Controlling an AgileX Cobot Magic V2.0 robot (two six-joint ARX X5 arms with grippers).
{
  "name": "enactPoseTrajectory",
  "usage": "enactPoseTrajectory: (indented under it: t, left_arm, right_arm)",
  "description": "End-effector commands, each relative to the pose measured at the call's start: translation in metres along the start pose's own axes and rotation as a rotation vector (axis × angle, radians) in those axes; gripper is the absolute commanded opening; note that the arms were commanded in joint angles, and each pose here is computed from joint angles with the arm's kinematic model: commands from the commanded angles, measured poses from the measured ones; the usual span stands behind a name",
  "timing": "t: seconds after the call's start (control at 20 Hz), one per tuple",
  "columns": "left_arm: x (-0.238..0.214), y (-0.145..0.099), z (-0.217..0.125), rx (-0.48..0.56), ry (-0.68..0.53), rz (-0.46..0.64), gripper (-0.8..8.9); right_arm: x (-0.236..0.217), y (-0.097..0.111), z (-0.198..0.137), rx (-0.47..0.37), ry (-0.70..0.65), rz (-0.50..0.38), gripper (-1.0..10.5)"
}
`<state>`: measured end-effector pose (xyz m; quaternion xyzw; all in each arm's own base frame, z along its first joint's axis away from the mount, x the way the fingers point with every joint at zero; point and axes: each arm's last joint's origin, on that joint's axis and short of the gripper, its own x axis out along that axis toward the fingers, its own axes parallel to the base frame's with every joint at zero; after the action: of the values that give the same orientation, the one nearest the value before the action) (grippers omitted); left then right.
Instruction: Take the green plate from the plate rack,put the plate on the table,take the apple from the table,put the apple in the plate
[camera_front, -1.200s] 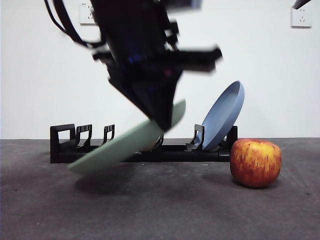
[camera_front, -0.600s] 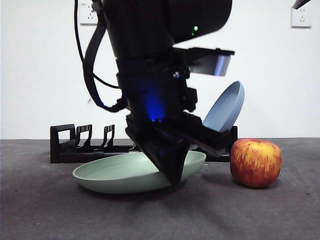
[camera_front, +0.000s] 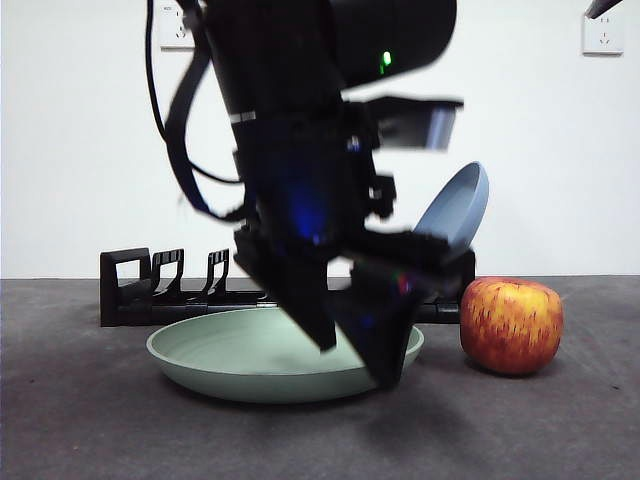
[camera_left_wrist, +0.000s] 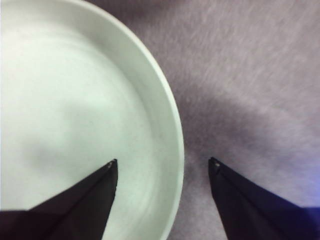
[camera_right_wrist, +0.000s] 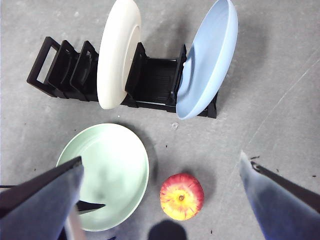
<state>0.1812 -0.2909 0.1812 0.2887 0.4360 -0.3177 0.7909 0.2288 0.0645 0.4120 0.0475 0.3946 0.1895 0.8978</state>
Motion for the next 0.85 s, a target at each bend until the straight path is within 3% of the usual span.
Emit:
enactPoseTrajectory:
  t: [0.05, 0.25, 0.5, 0.65, 0.85]
  left_arm:
    - [-0.032, 0.007, 0.005, -0.044, -0.081, -0.004, 3.15]
    - [-0.120, 0.027, 0.007, -0.098, -0.286, -0.028, 3.15]
    - [-0.237, 0.058, -0.020, -0.147, -0.551, -0.125, 3.14]
    - [-0.285, 0.073, -0.050, -0.163, -0.656, -0.179, 3.14]
    - [-0.321, 0.083, -0.101, -0.197, -0.698, -0.180, 3.14]
  right_arm:
    - [0.000, 0.000, -0.001, -0.010, 0.012, -0.008, 5.6]
    - [0.000, -0.002, -0.007, -0.010, 0.066, -0.101, 5.6]
    - [0.002, 0.025, -0.028, -0.093, 0.120, -0.123, 5.6]
    - [0.017, 0.045, -0.063, -0.130, 0.129, -0.126, 5.6]
    - [0.045, 0.052, -0.121, -0.181, 0.201, -0.253, 5.6]
